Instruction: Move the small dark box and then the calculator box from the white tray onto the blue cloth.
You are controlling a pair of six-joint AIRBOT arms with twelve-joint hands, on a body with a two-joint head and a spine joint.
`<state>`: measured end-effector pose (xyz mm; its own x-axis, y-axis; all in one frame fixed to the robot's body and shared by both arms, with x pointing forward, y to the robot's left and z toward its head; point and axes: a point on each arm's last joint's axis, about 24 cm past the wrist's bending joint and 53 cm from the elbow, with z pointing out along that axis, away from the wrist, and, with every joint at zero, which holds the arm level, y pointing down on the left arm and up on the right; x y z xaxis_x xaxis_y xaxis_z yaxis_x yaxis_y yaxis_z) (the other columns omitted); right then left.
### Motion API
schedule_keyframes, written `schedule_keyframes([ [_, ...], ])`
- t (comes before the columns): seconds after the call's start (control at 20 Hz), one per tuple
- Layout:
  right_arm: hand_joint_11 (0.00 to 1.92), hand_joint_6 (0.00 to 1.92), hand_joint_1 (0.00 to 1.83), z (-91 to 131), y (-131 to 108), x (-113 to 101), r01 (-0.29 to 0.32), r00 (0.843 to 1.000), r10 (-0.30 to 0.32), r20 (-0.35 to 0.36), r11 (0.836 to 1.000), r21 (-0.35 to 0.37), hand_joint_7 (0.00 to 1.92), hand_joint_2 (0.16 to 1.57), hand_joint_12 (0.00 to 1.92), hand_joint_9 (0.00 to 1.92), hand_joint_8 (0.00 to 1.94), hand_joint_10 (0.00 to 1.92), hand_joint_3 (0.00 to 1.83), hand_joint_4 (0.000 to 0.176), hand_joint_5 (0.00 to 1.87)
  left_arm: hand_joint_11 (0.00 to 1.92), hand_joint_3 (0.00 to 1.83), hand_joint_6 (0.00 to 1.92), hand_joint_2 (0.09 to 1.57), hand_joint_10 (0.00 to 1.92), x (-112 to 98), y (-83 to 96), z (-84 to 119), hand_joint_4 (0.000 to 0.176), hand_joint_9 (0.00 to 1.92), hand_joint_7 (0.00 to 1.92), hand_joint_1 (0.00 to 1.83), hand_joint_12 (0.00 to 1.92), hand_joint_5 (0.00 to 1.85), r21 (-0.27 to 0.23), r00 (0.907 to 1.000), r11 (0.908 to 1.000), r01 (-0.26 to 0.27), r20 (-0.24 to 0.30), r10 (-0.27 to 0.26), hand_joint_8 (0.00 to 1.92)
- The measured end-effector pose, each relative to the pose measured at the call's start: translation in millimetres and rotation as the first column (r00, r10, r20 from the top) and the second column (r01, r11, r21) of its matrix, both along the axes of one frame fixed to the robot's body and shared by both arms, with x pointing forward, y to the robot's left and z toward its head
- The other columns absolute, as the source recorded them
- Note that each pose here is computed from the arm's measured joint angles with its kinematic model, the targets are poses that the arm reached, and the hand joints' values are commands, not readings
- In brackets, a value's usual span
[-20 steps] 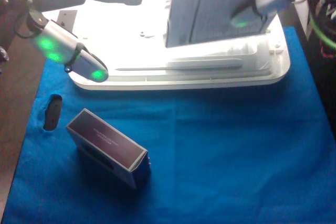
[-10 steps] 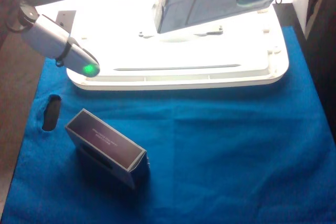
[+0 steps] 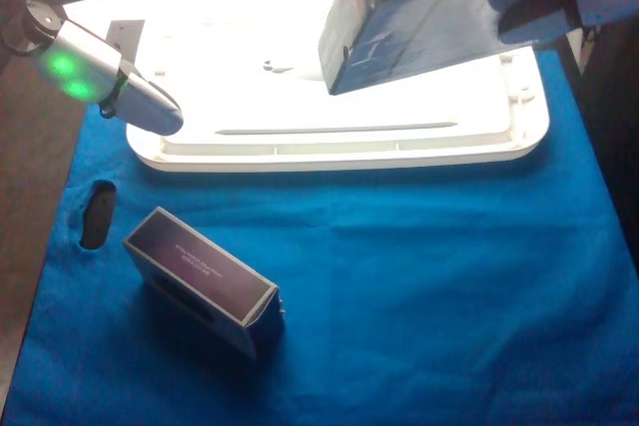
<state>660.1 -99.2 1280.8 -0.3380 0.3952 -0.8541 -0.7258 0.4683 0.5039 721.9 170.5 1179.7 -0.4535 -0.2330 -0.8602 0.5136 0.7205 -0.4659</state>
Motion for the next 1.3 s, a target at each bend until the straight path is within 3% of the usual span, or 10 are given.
schedule_keyframes([
  [0.15, 1.17, 0.73, 1.28, 0.9, 5.4, -12.5, -0.027, 1.0, 0.027, 0.01, 1.0, -0.01, 1.13, 1.1, 1.37, 1.67, 0.98, 0.09, 0.0, 0.0, 0.95, 0.0, 0.01, 0.0, 0.78, 0.0, 1.2, 2.6, -1.6, 0.0, 0.21, 0.24, 0.73, 0.36, 0.22, 0.0, 0.9999, 0.9999, -0.011, 0.0, 0.011, 0.0],
  [0.2, 1.18, 0.79, 1.21, 1.5, 5.1, -17.5, -0.033, 0.999, 0.033, 0.015, 0.999, -0.016, 1.3, 1.08, 1.42, 1.67, 0.57, 0.12, 0.0, 0.0, 1.05, 0.0, 0.01, 0.0, 0.78, 0.0, 1.6, 3.5, -1.4, 0.0, 0.21, 0.23, 0.72, 0.36, 0.21, -0.006, 0.9999, 0.9998, -0.016, -0.002, 0.016, 0.0],
  [0.3, 1.13, 0.79, 1.18, 0.9, 3.0, -25.0, -0.04, 0.999, 0.041, 0.02, 0.999, -0.028, 1.45, 1.07, 1.69, 1.33, 0.29, 1.07, 0.01, 0.0, 1.08, 0.0, 0.01, 0.0, 0.79, 0.0, 2.0, 4.0, -1.7, 0.0, 0.21, 0.23, 0.71, 0.36, 0.2, -0.003, 0.9998, 0.9998, -0.018, -0.001, 0.018, 0.0],
  [0.45, 1.09, 0.9, 1.17, -16.0, 2.2, -31.3, -0.048, 0.999, 0.048, -0.008, 0.997, -0.062, 1.34, 1.1, 1.81, 1.23, 0.62, 1.32, 0.0, 0.0, 1.02, 0.01, 0.0, 0.0, 0.78, 0.01, 1.9, 4.9, -3.7, 0.0, 0.23, 0.24, 0.73, 0.37, 0.21, -0.004, 0.9997, 0.9998, -0.022, -0.006, 0.022, 0.0],
  [0.6, 1.09, 0.83, 1.28, -26.9, 1.3, -33.6, -0.049, 0.998, 0.047, -0.031, 0.996, -0.079, 1.26, 1.07, 1.28, 1.42, 0.68, 0.39, 0.01, 0.0, 0.96, 0.0, 0.0, 0.0, 0.78, 0.0, 2.3, 5.6, -4.2, 0.0, 0.21, 0.22, 0.69, 0.36, 0.18, -0.003, 0.9997, 0.9997, -0.025, -0.007, 0.025, 0.0],
  [0.8, 1.07, 0.94, 1.16, -44.9, 6.5, -36.3, -0.066, 0.996, 0.06, -0.063, 0.993, -0.101, 1.45, 1.11, 1.62, 1.37, 0.02, 0.73, 0.0, 0.0, 0.99, 0.0, 0.0, 0.0, 0.78, 0.0, 2.2, 5.4, -5.8, 0.0, 0.2, 0.22, 0.68, 0.34, 0.19, 0.003, 0.9997, 0.9997, -0.025, -0.007, 0.025, 0.0],
  [0.85, 1.0, 0.8, 1.26, -53.6, 10.9, -36.1, -0.075, 0.995, 0.067, -0.078, 0.991, -0.11, 1.27, 1.09, 1.39, 1.34, 0.61, 0.5, 0.0, 0.0, 0.98, 0.01, 0.0, 0.0, 0.78, 0.0, 2.0, 4.8, -5.9, 0.0, 0.2, 0.23, 0.68, 0.34, 0.2, 0.003, 0.9997, 0.9997, -0.023, -0.007, 0.023, 0.0],
  [1.0, 1.0, 0.97, 1.27, -69.6, 16.3, -32.1, -0.088, 0.99, 0.074, -0.122, 0.99, -0.109, 1.15, 1.11, 1.2, 1.38, 0.88, 0.18, 0.0, 0.0, 0.86, 0.01, 0.0, 0.0, 0.78, 0.0, 1.4, 5.4, -8.4, 0.0, 0.21, 0.24, 0.68, 0.34, 0.2, 0.005, 0.9997, 0.9997, -0.023, -0.012, 0.023, 0.01],
  [1.1, 0.98, 0.91, 1.26, -80.1, 15.5, -27.4, -0.085, 0.985, 0.068, -0.158, 0.991, -0.103, 1.06, 1.13, 1.4, 1.38, 1.09, 0.38, 0.0, 0.0, 0.85, 0.0, 0.0, 0.0, 0.78, 0.0, 0.9, 6.6, -12.2, 0.0, 0.19, 0.23, 0.69, 0.3, 0.19, 0.015, 0.9996, 0.9996, -0.024, -0.016, 0.025, 0.0],
  [1.3, 1.02, 0.98, 1.27, -97.9, 16.9, -24.8, -0.086, 0.978, 0.062, -0.2, 0.99, -0.115, 1.14, 1.11, 1.36, 1.32, 0.89, 0.36, 0.0, 0.0, 0.87, 0.02, 0.0, 0.0, 0.78, 0.01, 1.2, 4.2, -12.8, 0.0, 0.21, 0.25, 0.68, 0.3, 0.2, 0.007, 0.9995, 0.9997, -0.025, -0.021, 0.025, 0.01],
])
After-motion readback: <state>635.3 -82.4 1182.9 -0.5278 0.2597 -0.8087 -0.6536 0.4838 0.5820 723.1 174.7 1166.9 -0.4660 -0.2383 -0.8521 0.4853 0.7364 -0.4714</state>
